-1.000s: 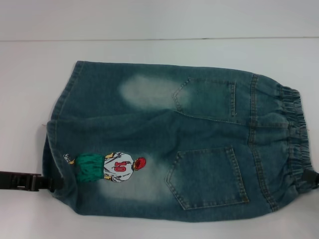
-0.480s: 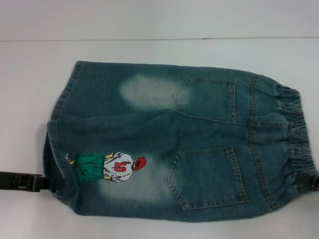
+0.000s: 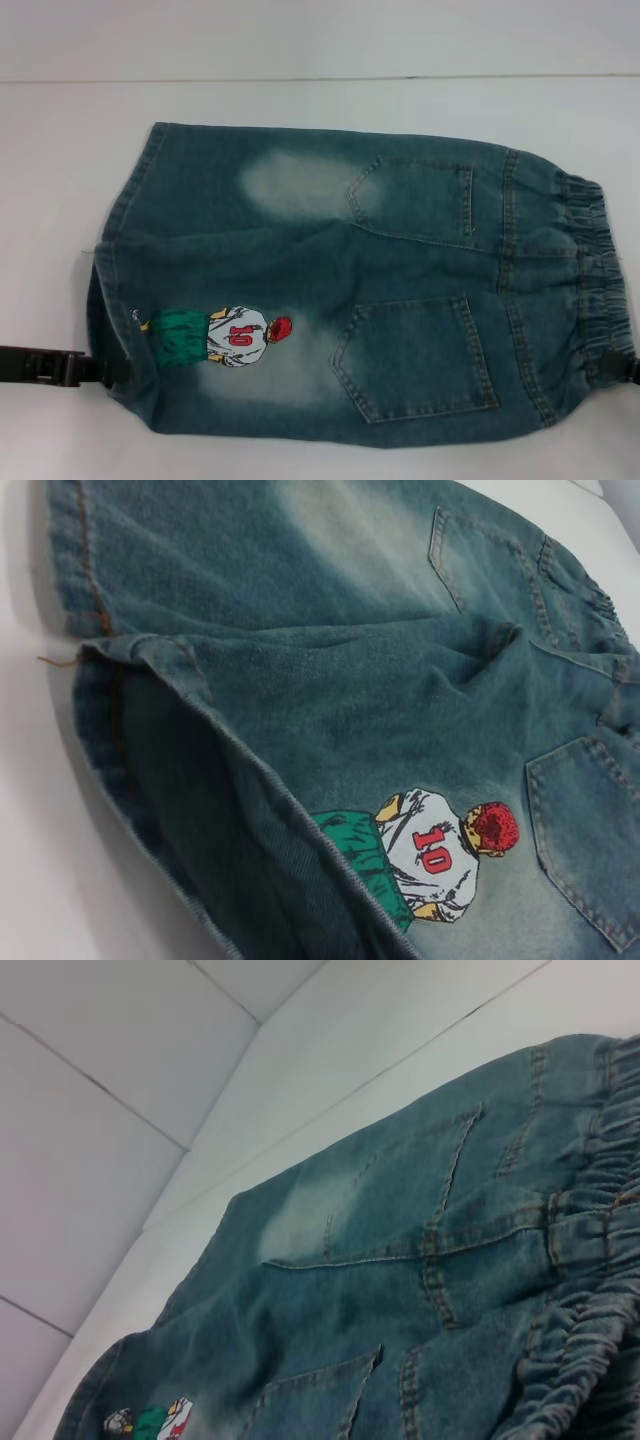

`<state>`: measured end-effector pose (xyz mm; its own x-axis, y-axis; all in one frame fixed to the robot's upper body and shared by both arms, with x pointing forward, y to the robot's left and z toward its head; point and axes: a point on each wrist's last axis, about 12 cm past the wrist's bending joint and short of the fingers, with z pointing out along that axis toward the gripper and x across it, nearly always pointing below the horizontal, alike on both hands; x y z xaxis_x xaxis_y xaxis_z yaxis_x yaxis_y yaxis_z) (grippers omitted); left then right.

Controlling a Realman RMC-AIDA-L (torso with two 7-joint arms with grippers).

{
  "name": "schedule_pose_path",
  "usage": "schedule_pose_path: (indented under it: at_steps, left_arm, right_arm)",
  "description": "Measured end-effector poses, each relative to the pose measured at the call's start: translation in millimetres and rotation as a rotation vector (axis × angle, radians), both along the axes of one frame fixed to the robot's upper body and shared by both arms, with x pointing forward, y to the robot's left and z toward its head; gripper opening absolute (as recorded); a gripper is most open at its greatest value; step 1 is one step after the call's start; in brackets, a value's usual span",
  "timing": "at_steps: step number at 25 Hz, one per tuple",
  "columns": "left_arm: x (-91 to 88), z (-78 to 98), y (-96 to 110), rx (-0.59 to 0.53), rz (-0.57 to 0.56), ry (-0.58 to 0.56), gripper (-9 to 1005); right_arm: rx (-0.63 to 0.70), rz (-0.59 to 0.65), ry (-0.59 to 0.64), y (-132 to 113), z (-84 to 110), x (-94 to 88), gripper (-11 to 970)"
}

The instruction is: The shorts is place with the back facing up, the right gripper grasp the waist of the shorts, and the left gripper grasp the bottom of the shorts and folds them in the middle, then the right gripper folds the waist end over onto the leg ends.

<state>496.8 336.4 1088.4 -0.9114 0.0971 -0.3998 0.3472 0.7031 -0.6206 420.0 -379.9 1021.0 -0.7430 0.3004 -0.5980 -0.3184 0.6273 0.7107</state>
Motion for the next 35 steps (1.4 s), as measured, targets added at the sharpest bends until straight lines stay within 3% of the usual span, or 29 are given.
schedule_pose_path:
  at_steps: [4,14,26,35]
  left_arm:
    - [-0.3,0.1,-0.1,-0.003,-0.001,0.001,15]
    - [0.9,3.3,-2.6,-0.050,-0.009,-0.018,14]
    - [10.0,4.1,-8.1,-0.175,0.035,-0.096,14]
    - [25.0,0.8,-0.1,-0.289,0.243,-0.238,16]
  right_arm:
    - [0.000,-0.003,-0.010,-0.7,1.1,0.6,494]
    - [0.051,0.018,-0.067,1.7,10.8,3.1,44]
    - [0.188,-0.057,-0.185,-0.8,30.9,12.3,58]
    - [0.350,-0.176,-0.274,7.1,43.8,37.1,68]
